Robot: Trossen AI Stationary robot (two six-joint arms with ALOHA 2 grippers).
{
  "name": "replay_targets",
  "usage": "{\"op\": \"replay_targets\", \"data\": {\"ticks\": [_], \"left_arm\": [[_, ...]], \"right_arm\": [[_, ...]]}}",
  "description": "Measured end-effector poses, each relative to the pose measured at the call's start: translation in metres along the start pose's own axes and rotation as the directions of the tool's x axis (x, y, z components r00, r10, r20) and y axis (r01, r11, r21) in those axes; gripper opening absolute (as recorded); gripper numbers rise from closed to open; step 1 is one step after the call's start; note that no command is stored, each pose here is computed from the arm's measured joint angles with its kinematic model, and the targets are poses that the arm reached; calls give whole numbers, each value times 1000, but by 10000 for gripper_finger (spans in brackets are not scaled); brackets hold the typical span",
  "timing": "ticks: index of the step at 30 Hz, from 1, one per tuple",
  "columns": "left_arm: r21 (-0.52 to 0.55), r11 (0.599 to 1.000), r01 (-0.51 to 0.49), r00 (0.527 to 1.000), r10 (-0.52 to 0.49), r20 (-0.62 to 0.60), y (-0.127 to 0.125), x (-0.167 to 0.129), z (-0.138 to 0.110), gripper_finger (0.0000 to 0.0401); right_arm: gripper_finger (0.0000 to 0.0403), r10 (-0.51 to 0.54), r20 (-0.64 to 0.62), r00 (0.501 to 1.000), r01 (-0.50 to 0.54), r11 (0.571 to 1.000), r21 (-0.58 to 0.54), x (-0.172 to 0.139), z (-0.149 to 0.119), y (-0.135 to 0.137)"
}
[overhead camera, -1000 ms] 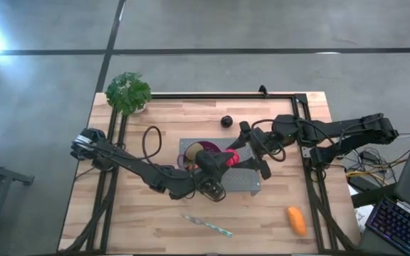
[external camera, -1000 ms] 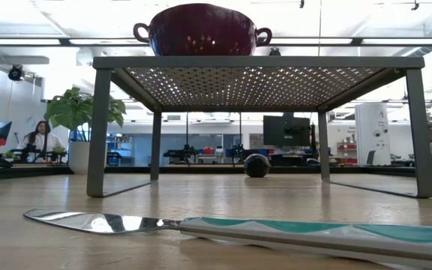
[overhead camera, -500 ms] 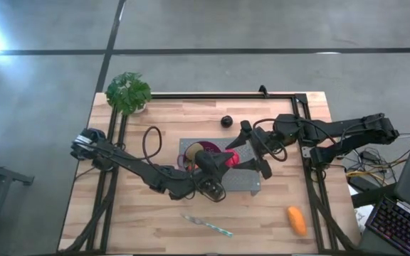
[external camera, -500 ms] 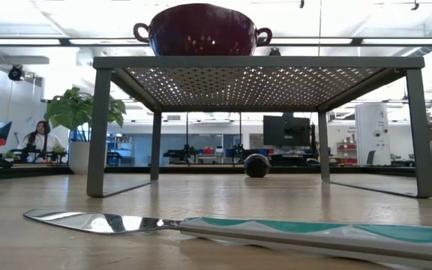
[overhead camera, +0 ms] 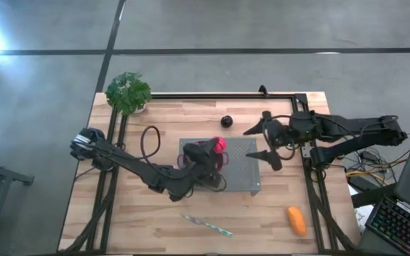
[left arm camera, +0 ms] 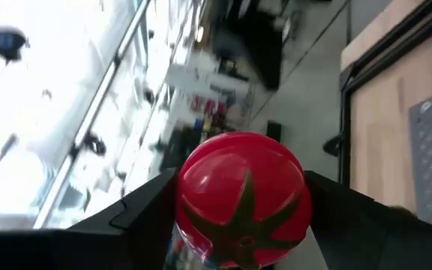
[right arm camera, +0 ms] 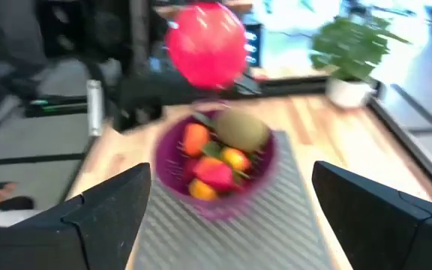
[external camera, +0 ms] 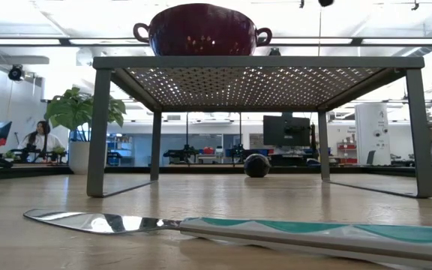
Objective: Pick & Place Fruit
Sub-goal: Put the tomato into the purple strainer bowl
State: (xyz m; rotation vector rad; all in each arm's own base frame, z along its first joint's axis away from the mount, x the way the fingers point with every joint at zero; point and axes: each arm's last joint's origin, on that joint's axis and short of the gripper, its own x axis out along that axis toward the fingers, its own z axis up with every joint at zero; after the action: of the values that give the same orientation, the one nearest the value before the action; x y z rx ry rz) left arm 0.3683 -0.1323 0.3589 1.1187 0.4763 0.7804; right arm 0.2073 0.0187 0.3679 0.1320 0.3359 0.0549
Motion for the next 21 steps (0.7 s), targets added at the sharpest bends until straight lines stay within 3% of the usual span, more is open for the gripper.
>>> {"op": "replay_targets", "data": {"ticks": [4,10,14,17,21], "left_arm": [[-75,997,-13,998,9,-55,10,0,-4,268],[-172,985,-24,995,7,-95,31,0,-6,268],[-216,971,102,995,-96,38,29,3,-5,268],[-284,930,231,972,-210,104,27,10,-8,268],[-424,842,334,938,-343,58,38,21,-23,268]], "right_arm": [[354,-112,-27,993,113,993,35,-19,-4,-6],[341,-198,-64,978,203,975,91,-37,-9,-18],[336,-247,-56,967,252,962,108,-43,-8,-26],[332,-280,-54,958,285,951,120,-47,-8,-32],[326,-309,-82,948,318,939,129,-52,-11,-36]]}}
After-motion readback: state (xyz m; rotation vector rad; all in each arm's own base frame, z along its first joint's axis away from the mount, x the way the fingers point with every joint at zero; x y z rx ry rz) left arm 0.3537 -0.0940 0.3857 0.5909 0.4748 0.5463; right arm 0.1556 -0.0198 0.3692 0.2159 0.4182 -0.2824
